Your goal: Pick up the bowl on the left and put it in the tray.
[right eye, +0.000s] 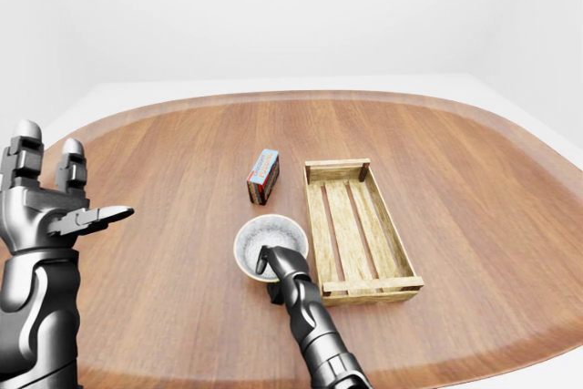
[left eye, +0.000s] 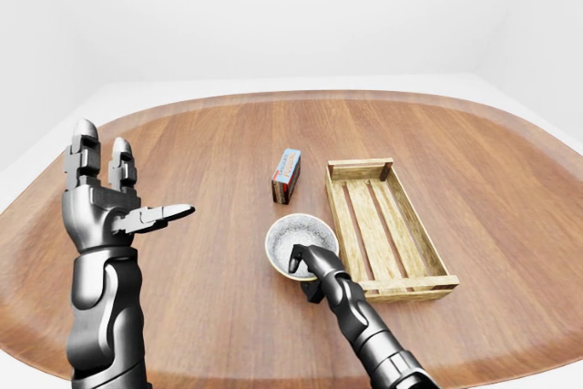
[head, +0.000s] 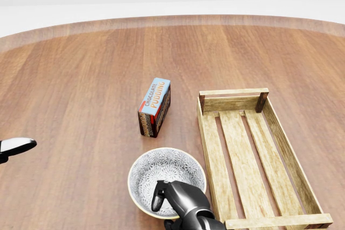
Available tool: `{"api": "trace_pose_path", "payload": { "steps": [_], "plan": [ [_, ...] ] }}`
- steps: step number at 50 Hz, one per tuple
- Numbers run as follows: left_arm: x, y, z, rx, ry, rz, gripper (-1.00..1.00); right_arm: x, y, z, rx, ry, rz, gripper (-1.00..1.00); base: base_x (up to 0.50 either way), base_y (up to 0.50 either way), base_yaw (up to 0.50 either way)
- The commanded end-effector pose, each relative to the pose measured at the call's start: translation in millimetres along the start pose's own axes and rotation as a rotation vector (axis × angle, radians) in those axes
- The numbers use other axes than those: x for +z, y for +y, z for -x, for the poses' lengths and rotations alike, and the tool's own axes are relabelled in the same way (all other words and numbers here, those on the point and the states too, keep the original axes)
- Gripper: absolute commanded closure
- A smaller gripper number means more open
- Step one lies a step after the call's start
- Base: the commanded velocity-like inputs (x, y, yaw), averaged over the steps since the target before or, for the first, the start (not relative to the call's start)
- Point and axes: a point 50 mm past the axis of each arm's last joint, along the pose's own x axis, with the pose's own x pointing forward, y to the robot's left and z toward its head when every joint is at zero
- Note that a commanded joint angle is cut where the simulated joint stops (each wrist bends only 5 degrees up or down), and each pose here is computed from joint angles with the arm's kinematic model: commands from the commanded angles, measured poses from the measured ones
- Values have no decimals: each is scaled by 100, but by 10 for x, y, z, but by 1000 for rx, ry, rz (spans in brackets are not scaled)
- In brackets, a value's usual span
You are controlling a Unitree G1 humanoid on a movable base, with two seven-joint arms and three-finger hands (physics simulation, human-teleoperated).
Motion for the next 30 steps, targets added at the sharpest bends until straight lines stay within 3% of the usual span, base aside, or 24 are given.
{"api": "trace_pose_path", "payload": {
  "steps": [1,19,30],
  "plan": [
    [14,-3,-3,1,-6,2,-100,38,257,24,132,1,-35,100,0,0,0],
    [12,-18,4,-4,-6,2,-100,521,-71,21,114,-162,112,100,0,0,0],
    [18,-8,0,0,-8,3,-100,796,-532,150,36,-248,221,100,0,0,0]
  ]
}}
